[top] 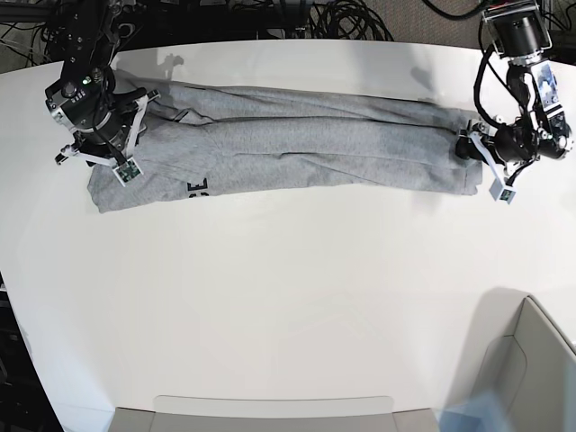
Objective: Fold the T-shirt properly
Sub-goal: 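Release the strip and move the left gripper inward along it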
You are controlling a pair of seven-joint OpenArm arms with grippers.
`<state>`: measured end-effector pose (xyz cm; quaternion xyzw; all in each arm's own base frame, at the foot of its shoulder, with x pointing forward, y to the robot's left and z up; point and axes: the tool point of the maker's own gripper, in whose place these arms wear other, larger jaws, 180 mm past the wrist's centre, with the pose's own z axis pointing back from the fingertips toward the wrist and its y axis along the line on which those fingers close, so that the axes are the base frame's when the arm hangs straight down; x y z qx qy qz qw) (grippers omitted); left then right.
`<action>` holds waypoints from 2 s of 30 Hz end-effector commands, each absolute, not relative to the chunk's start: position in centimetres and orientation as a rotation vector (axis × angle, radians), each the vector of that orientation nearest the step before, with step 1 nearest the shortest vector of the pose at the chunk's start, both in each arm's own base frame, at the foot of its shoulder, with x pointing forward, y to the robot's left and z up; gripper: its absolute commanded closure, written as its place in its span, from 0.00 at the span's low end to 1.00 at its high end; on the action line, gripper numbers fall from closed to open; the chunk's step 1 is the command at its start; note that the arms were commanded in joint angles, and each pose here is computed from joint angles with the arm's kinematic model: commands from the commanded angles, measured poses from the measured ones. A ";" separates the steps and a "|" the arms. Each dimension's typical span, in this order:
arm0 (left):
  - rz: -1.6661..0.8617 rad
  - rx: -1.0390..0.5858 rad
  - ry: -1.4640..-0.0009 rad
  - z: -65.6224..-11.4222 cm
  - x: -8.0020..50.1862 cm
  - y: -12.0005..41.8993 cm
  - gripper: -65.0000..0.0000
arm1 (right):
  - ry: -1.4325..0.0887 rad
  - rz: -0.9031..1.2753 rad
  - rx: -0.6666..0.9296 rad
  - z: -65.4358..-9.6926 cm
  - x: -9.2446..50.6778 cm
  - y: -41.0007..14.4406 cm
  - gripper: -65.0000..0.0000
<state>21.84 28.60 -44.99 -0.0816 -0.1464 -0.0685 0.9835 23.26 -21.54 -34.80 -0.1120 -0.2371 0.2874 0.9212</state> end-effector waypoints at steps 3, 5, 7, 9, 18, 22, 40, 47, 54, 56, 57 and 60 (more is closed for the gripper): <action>-0.139 -0.148 -0.169 -46.5 19.0 28.8 0.51 | -0.510 0.606 -0.249 -34.0 23.8 -21.7 0.66; -0.139 -0.148 -0.142 -46.8 18.0 28.9 0.57 | -0.510 0.606 -0.249 -34.0 23.8 -21.7 0.66; -0.145 -0.149 -0.127 -46.9 17.7 28.8 0.68 | -0.510 0.606 -0.249 -34.0 23.8 -21.7 0.66; -0.141 -0.147 -0.108 -46.9 17.4 28.9 0.88 | -0.521 0.603 -0.249 -33.8 24.2 -21.6 0.66; -0.046 -0.122 -0.189 -45.7 18.4 31.3 1.00 | -0.529 0.599 -0.247 -33.7 24.4 -21.5 0.66; 0.037 -0.057 -0.287 -43.0 20.4 35.4 1.00 | -0.529 0.598 -0.246 -33.7 24.4 -21.5 0.66; 0.021 0.237 -0.304 -36.9 24.3 43.3 1.00 | -0.560 0.585 -0.227 -33.3 24.9 -20.7 0.66; 0.009 0.293 -0.396 -33.6 24.7 40.8 1.00 | -0.569 0.585 -0.234 -33.0 25.3 -20.9 0.66; -0.083 0.279 -0.494 -32.9 24.6 34.4 1.00 | -0.568 0.586 -0.233 -33.1 25.3 -20.8 0.66; -0.152 0.257 -0.516 -32.9 25.1 31.5 1.00 | -0.568 0.586 -0.233 -33.1 25.3 -20.8 0.66; -0.176 0.239 -0.518 -33.2 25.0 30.1 1.00 | -0.568 0.586 -0.233 -33.1 25.3 -20.8 0.66; -0.249 0.191 -0.549 -33.2 25.3 26.1 1.00 | -0.567 0.589 -0.236 -33.1 25.3 -20.9 0.66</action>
